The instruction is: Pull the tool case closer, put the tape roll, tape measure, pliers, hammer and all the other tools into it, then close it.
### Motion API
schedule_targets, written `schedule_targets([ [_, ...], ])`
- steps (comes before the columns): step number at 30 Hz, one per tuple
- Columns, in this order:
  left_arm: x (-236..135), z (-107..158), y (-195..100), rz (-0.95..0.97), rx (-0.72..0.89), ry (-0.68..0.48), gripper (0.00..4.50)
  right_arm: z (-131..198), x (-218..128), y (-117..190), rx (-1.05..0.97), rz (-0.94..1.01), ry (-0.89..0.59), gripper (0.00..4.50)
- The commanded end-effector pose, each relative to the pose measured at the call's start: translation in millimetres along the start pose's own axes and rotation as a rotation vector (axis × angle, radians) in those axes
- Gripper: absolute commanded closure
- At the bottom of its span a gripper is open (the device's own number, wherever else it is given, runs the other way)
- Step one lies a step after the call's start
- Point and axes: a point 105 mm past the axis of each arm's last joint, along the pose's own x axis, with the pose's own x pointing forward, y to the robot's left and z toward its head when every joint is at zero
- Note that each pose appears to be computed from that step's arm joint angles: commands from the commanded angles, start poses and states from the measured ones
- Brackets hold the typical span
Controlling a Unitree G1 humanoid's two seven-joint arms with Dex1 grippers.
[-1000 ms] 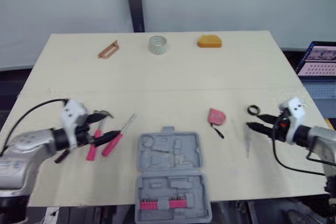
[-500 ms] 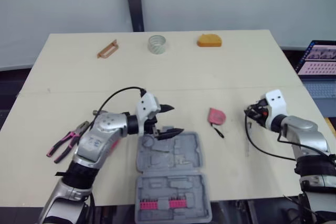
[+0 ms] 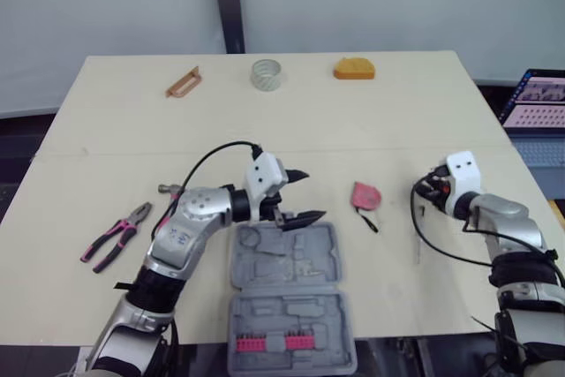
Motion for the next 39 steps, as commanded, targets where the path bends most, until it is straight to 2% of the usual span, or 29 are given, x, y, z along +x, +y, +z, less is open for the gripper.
schedule_targets([
  [1,0.2,8.9,-3.3,-0.007,0.035,-0.030,0.00,11.0,-0.8,-5.3,-0.017,-0.023,-0.038,2.78],
  [28,2.4,9.7,-7.4,-0.022,0.041,-0.023,0.00,7.4,4.0,-4.6,-0.013,-0.017,-0.031,2.78],
  [31,2.5,9.8,-7.5,-0.023,0.042,-0.023,0.00,7.5,4.1,-4.7,-0.012,-0.018,-0.032,3.55],
  [33,2.7,10.1,-7.5,-0.025,0.042,-0.023,0.00,7.4,4.2,-4.9,-0.011,-0.019,-0.032,4.45],
  [39,2.9,10.7,-6.7,-0.027,0.043,-0.021,0.00,7.8,4.4,-5.6,-0.011,-0.018,-0.033,4.45],
])
